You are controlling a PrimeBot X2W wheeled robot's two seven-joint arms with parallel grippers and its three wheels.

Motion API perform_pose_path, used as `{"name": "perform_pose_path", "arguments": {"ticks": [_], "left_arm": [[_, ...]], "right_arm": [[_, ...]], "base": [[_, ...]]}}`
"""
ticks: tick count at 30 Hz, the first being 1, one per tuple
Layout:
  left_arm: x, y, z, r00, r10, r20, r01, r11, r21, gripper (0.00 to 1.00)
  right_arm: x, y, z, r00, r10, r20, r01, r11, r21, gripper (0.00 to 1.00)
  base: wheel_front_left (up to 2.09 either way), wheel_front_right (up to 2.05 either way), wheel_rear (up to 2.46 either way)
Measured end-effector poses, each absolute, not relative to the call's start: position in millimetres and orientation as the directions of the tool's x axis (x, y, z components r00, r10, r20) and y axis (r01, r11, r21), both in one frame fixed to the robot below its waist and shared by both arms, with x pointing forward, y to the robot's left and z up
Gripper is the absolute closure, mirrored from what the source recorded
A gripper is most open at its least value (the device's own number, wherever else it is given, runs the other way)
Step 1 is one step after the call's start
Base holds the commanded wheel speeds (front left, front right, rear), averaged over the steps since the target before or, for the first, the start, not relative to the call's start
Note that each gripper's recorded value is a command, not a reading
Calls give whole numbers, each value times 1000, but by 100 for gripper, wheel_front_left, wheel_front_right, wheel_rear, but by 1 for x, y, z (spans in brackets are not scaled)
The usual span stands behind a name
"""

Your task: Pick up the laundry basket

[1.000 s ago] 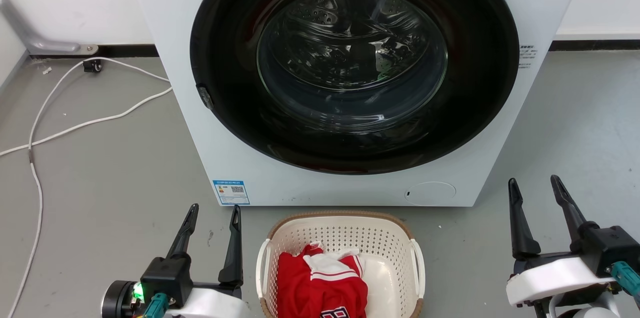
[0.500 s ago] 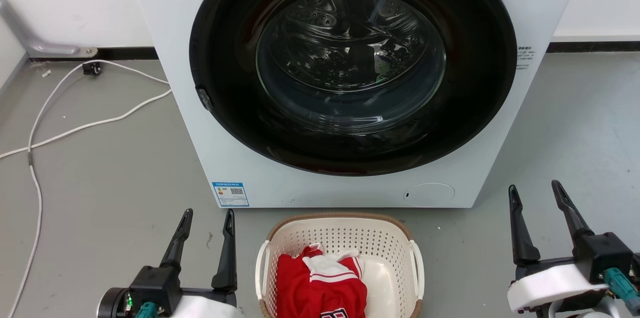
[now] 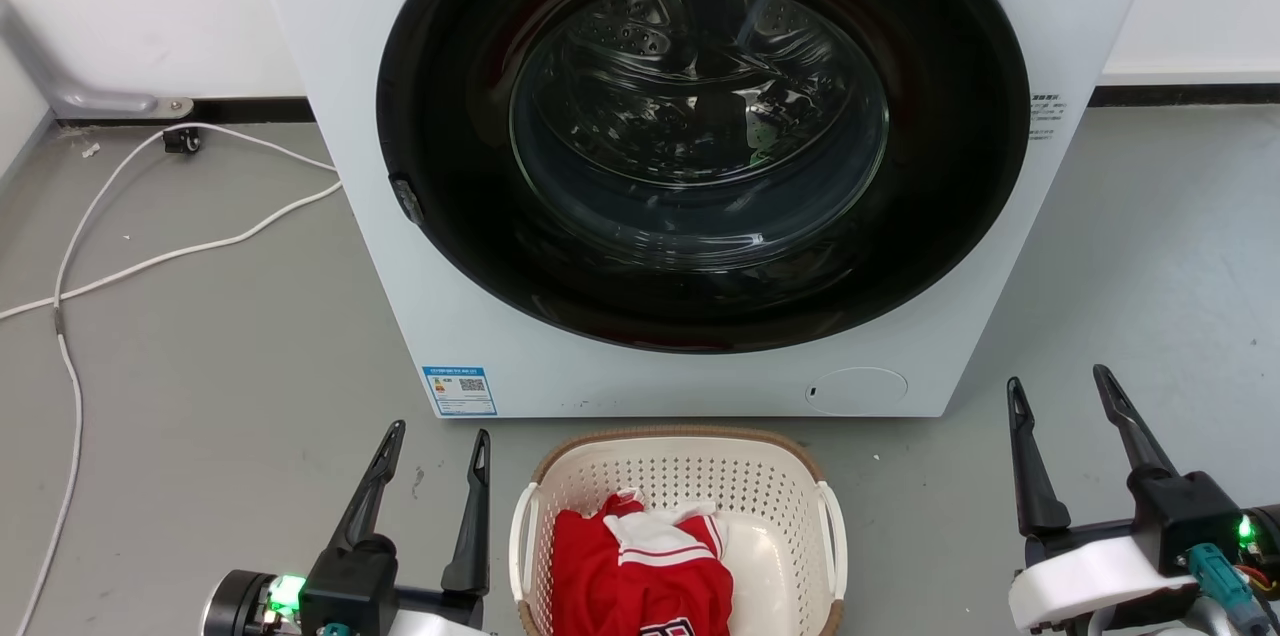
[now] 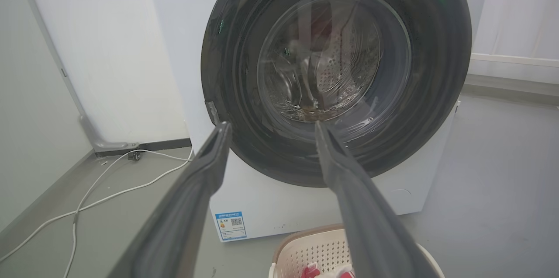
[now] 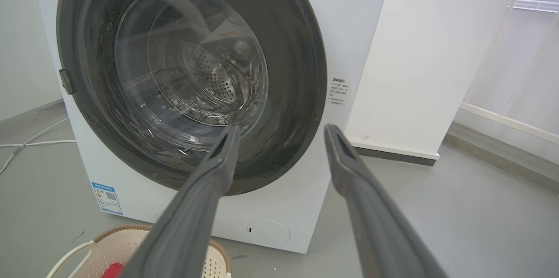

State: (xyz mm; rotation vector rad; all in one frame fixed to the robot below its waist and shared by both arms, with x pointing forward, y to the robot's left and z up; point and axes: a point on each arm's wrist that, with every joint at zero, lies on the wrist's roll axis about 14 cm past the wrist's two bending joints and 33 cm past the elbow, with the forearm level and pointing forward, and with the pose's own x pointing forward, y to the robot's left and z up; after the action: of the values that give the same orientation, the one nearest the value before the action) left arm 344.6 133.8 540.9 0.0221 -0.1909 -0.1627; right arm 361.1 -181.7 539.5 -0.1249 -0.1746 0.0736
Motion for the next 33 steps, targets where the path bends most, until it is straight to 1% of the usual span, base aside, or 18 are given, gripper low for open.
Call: {"name": "perform_pose_path", "arguments": {"ticks": [3, 18, 26, 29, 33], "left_arm": [[344, 134, 543, 967, -163, 194, 155, 986, 58, 0], [345, 135, 536, 971, -159, 176, 153, 987, 46, 0], [348, 135, 512, 981, -166, 101, 163, 986, 34, 0], [355, 133, 500, 982, -176, 64, 175, 984, 26, 0], [376, 132, 486, 980, -196, 23, 195, 980, 32, 0]], "right_arm": [[361, -180, 539, 982, 91, 168, -66, 986, -151, 0], [363, -180, 531, 985, 92, 143, -70, 986, -152, 0], [366, -173, 518, 988, 116, 102, -98, 981, -167, 0], [375, -168, 512, 987, 134, 83, -117, 975, -188, 0], [396, -166, 502, 988, 141, 55, -128, 972, -196, 0]], "base": [[0, 0, 0], [0, 0, 0], [0, 0, 0], [0, 0, 0], [0, 0, 0]]}}
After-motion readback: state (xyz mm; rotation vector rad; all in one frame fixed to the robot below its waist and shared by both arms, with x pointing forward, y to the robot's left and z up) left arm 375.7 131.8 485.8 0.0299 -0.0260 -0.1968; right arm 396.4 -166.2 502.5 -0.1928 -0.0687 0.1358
